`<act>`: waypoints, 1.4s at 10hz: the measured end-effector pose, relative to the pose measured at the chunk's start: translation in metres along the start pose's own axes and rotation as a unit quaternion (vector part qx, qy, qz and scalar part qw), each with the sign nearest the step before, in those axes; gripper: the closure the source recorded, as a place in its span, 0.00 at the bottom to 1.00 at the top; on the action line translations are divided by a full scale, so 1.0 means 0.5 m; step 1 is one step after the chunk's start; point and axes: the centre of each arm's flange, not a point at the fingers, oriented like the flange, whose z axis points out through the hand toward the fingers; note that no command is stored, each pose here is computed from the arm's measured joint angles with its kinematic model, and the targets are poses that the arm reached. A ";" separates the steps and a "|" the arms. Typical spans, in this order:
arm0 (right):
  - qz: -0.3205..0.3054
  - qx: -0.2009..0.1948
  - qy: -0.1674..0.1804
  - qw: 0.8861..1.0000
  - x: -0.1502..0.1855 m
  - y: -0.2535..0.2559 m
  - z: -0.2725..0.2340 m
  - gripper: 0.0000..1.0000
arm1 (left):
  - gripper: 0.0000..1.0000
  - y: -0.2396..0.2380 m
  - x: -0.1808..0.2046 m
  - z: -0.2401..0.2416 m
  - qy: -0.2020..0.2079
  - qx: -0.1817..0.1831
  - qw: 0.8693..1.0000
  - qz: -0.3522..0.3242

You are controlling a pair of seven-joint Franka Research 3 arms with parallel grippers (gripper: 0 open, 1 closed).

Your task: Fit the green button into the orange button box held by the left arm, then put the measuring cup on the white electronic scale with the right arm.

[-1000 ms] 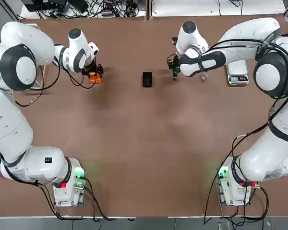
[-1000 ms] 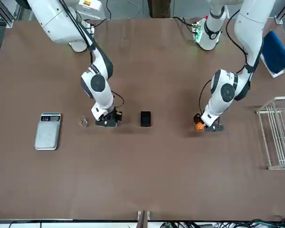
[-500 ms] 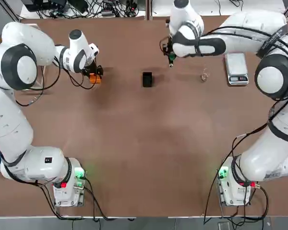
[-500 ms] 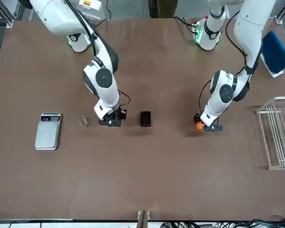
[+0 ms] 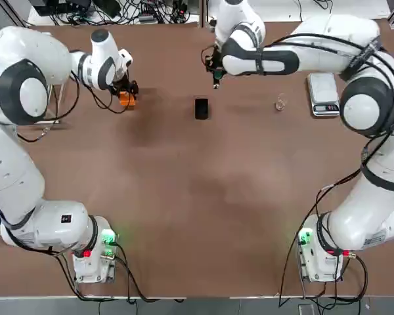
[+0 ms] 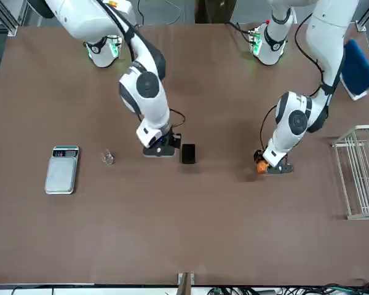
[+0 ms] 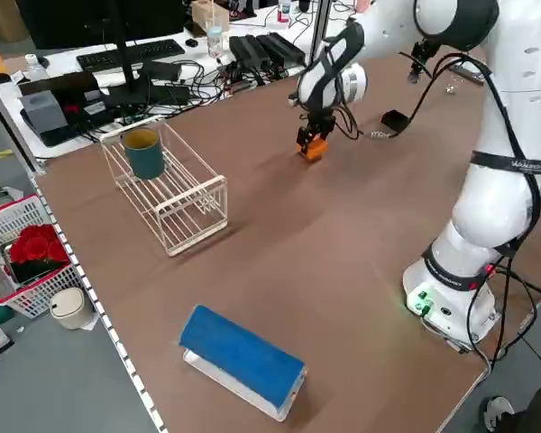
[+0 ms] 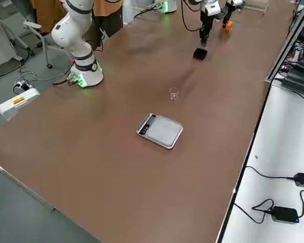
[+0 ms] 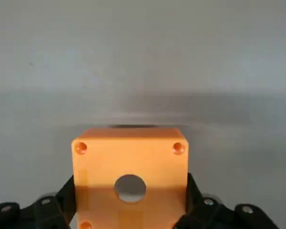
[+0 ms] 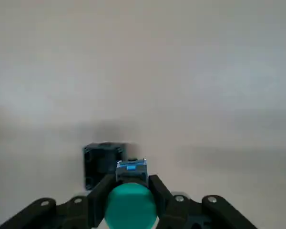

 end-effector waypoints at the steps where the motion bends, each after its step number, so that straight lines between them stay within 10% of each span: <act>1: -0.009 0.003 -0.007 1.000 -0.016 -0.030 0.021 0.63 | 0.14 -0.002 0.018 -0.042 0.001 0.007 1.000 -0.002; 14: -0.015 -0.024 0.000 1.000 -0.063 -0.106 0.195 0.63 | 0.14 0.011 0.081 -0.180 0.011 0.019 1.000 -0.003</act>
